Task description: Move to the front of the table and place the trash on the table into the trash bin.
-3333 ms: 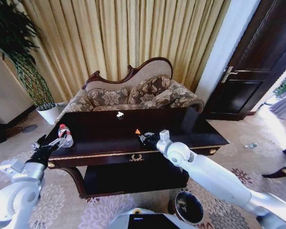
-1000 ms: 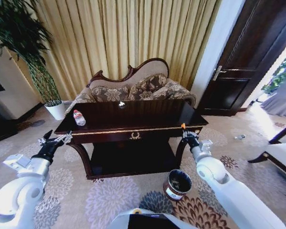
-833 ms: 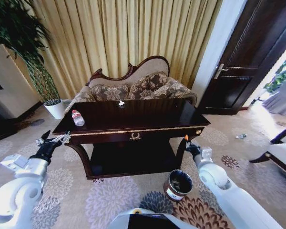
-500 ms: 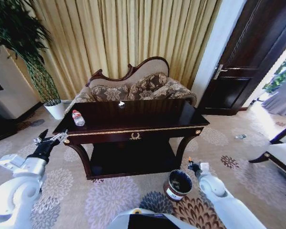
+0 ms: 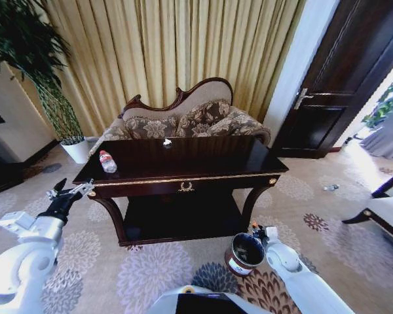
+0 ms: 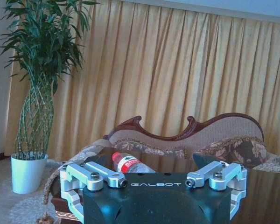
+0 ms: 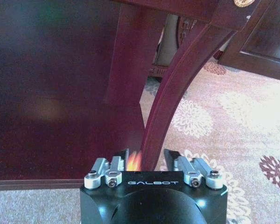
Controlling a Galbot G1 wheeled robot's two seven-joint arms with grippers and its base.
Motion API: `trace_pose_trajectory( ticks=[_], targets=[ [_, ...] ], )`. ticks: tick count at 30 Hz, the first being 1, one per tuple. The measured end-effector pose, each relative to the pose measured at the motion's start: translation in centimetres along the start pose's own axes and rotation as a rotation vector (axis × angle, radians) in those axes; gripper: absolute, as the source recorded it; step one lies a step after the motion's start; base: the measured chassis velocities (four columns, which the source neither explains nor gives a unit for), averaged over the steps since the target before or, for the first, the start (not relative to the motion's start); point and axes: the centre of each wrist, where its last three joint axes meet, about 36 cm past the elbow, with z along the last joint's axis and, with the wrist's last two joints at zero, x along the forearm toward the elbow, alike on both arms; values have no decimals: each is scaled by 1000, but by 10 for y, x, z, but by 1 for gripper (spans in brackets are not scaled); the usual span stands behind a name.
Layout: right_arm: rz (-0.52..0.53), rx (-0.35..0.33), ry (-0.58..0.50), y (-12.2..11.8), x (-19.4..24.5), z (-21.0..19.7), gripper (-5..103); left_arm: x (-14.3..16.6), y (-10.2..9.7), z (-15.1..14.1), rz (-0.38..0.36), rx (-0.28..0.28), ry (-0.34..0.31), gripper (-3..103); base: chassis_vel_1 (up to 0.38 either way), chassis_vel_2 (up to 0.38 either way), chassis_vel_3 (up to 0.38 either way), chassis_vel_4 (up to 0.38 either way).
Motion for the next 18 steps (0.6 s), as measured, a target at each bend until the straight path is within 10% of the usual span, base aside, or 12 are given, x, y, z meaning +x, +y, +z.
trace_pose_trajectory(
  ticks=[8, 18],
  targets=[
    [36, -15, -18, -1, -1, -3, 68, 0, -2, 1, 9, 3, 1, 100, 0, 0, 0, 0],
    [-55, -100, -445, 9, 54, -88, 100, 3, -5, -3, 20, -5, -8, 100, 0, 0, 0, 0]
  ],
)
